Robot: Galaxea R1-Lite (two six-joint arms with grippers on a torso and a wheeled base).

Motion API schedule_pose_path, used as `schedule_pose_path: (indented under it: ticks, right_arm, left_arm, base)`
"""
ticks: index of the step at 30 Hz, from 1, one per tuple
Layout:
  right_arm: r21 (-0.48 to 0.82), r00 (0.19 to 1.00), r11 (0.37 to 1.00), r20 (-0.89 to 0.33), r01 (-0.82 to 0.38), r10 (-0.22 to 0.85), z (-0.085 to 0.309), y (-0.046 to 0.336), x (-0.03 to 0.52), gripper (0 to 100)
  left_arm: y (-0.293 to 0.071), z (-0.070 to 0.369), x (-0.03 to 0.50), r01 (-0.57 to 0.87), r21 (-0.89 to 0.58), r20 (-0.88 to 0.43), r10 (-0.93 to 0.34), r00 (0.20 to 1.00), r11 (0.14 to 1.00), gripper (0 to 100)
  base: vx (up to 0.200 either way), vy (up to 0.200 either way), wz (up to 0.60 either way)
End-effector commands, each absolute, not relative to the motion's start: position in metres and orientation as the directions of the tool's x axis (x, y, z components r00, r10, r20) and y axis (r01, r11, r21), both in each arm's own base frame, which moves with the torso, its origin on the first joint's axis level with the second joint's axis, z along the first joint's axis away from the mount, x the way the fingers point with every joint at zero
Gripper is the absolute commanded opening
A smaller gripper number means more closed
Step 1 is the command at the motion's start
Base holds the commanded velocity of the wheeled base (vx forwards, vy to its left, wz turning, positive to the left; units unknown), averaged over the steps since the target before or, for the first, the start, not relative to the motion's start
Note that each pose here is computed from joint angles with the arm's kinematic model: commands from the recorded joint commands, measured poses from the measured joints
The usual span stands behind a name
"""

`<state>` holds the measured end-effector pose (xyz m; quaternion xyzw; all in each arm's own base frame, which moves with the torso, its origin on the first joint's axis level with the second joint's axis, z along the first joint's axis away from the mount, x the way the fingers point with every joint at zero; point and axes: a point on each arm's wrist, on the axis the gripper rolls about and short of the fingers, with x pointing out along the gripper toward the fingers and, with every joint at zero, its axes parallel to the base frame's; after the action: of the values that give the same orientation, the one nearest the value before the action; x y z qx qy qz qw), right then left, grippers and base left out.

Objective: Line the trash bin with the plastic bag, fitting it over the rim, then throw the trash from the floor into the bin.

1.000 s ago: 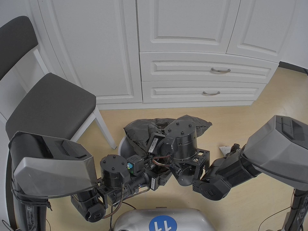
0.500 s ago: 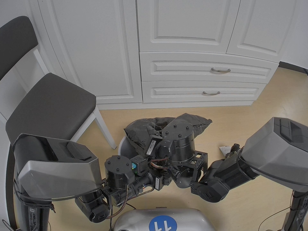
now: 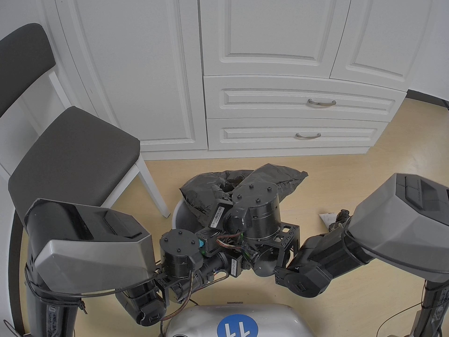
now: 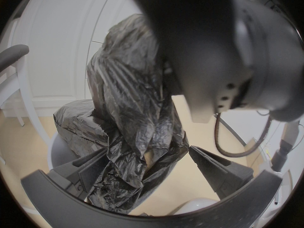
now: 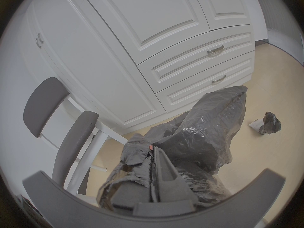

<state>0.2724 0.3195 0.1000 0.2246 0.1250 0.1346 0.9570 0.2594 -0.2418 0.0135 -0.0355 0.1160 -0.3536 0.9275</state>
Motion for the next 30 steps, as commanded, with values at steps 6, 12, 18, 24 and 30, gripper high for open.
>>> schedule_pose_path:
  ticks: [6, 12, 18, 24, 30]
  right_arm:
    - [0.466, 0.936, 0.863, -0.172, -0.197, 0.307, 0.103, 0.32, 0.271, 0]
    - [0.465, 0.947, 0.868, -0.163, -0.174, 0.278, 0.105, 0.316, 0.276, 0]
    - [0.457, 0.952, 0.875, -0.162, -0.161, 0.259, 0.106, 0.312, 0.28, 0]
    - [0.435, 0.958, 0.891, -0.175, -0.13, 0.226, 0.105, 0.305, 0.286, 0]
    - [0.433, 0.966, 0.895, -0.172, -0.104, 0.195, 0.11, 0.302, 0.29, 0]
  left_arm:
    - [-0.255, 0.0, 0.265, 0.589, -0.131, -0.189, -0.604, 0.774, 0.797, 100]
    - [-0.25, 0.005, 0.268, 0.579, -0.133, -0.18, -0.594, 0.784, 0.804, 0]
    - [-0.244, 0.017, 0.272, 0.566, -0.136, -0.152, -0.582, 0.799, 0.813, 0]
    - [-0.238, 0.022, 0.273, 0.557, -0.138, -0.144, -0.573, 0.807, 0.819, 0]
    - [-0.238, 0.023, 0.273, 0.556, -0.138, -0.143, -0.571, 0.808, 0.82, 0]
  base:
    - [0.0, 0.0, 0.0]
    - [0.0, 0.0, 0.0]
    - [0.0, 0.0, 0.0]
    - [0.0, 0.0, 0.0]
    - [0.0, 0.0, 0.0]
